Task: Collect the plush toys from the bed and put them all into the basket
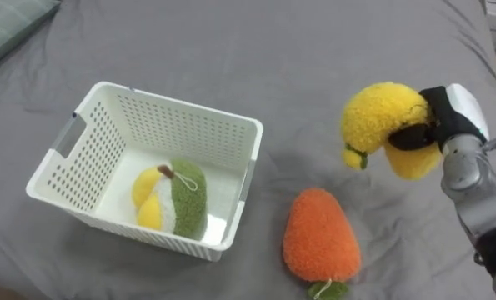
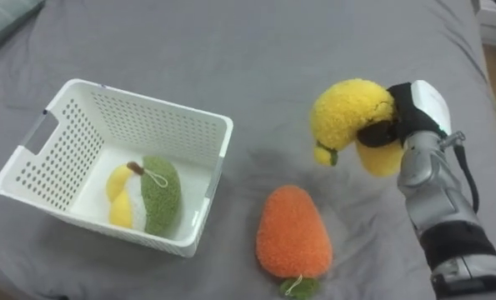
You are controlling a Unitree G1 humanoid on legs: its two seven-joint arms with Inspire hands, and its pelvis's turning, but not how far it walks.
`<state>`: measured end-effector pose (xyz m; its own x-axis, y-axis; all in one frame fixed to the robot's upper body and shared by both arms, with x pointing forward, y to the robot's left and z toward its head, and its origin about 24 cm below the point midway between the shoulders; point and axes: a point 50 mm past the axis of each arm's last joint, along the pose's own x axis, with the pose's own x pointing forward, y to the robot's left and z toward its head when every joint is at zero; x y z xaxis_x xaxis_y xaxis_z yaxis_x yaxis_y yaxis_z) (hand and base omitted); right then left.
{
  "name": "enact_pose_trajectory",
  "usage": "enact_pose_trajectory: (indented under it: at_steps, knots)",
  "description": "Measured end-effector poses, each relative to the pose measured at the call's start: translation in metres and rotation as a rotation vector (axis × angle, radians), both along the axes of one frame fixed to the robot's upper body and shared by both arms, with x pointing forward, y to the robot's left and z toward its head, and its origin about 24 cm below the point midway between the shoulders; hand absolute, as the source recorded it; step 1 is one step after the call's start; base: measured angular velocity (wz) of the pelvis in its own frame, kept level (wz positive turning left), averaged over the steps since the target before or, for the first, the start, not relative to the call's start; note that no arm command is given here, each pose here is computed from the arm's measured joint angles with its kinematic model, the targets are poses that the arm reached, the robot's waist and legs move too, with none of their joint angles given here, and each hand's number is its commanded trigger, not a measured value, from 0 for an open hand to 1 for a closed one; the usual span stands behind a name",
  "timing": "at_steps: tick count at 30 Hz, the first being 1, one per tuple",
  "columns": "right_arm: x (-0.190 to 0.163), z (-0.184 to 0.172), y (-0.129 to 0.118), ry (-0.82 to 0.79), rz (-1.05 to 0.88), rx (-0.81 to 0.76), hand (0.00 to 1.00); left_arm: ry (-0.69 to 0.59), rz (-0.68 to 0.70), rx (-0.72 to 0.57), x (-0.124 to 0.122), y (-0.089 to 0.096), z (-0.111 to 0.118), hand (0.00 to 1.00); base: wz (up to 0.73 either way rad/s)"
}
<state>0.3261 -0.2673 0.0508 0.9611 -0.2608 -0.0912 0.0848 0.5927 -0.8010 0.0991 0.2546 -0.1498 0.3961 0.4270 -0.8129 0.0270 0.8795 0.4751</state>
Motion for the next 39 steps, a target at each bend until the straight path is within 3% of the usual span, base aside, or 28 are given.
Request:
enact_pose_trajectory:
  at_steps: [9, 24, 35, 39]
  knots:
    - [-0.008, -0.004, 0.042, -0.051, 0.098, 0.095, 1.0, 0.028, -0.01, 0.029, -0.007, -0.001, -0.001, 0.0, 0.02]
    - [-0.007, 0.048, 0.081, -0.248, 0.273, 0.088, 1.0, 0.045, 0.03, 0.041, -0.015, 0.0, -0.002, 0.0, 0.01]
    - [-0.011, 0.05, 0.11, -0.191, 0.425, 0.068, 1.0, 0.043, -0.048, 0.078, -0.008, -0.002, 0.0, 0.0, 0.01]
    - [-0.014, 0.05, 0.133, -0.189, 0.49, 0.101, 1.0, 0.038, -0.05, 0.074, -0.006, -0.004, 0.0, 0.0, 0.0]
